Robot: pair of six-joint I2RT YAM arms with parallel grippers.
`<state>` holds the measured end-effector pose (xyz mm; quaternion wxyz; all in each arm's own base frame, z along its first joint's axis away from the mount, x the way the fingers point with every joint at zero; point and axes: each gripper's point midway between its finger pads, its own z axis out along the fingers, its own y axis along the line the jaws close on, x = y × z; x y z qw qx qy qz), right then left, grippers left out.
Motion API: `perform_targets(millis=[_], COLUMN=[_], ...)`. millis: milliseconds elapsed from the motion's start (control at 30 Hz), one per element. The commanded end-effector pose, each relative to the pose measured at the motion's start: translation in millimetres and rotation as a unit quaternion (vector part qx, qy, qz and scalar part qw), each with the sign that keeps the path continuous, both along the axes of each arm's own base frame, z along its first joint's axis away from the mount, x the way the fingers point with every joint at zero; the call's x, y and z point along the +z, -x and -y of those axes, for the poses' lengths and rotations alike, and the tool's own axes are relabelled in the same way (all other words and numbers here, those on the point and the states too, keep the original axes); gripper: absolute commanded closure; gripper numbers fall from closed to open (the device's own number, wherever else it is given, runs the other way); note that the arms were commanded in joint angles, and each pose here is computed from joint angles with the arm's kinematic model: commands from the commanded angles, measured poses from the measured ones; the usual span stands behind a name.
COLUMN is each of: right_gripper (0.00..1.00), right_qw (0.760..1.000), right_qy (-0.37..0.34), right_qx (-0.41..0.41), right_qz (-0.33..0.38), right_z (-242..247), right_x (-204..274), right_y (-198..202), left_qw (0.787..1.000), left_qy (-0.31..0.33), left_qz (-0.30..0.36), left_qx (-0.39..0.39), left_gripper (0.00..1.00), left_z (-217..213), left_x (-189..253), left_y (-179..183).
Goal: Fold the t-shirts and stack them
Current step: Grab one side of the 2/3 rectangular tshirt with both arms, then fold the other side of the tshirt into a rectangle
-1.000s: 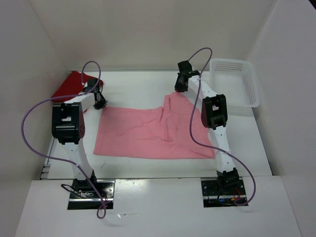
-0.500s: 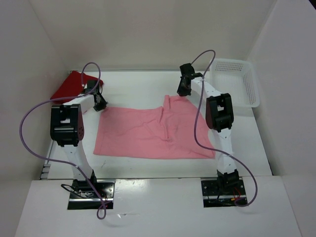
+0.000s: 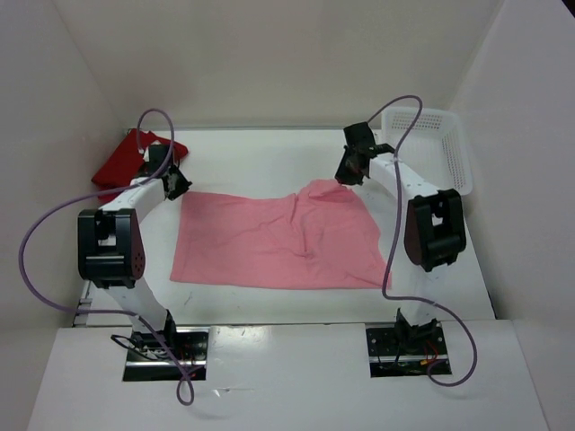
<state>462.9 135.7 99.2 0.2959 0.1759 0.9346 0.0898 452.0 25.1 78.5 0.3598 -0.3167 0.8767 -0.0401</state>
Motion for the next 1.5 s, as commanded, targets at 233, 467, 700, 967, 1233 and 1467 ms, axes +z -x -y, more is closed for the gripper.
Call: perform_targets(millis=[233,467,700,967,1233,1467], right_gripper=[1.00,1.00,0.99,0.97,0.97,0.97], right_qw=[0.997,0.992,0.988,0.982,0.980,0.980], right_qy=[-0.048,-0.094,-0.127,-0.150,-0.148,-0.138], right_qx=[-0.059,-0.087,-0.088,-0.105,-0.124,-0.131], right_qz=[0.025,0.011,-0.016,-0.036,-0.053,-0.055], right_z=[36.6,54.3,48.6,46.8,52.8,57.8], right_x=[39.7,40.2,25.5,30.0,30.3,37.3], right_y=[83.7,141.5,184.6,214.3,240.8,248.9], left_qw=[0.998,0.999,1.000,1.000,0.999,0.998], left_qy=[-0.001,-0.001,0.005,0.005,0.006,0.006], left_qz=[0.056,0.048,0.023,-0.016,-0.033,-0.066], left_qx=[0.008,0.001,-0.003,-0.002,0.003,0.000], left_gripper=[1.00,1.00,1.00,1.00,1.00,1.00], left_z=[-3.7,-1.0,2.9,1.4,-0.8,0.3], left_x=[46.0,47.7,38.4,20.9,17.8,5.5], left_y=[23.0,42.6,69.6,97.7,112.9,128.5])
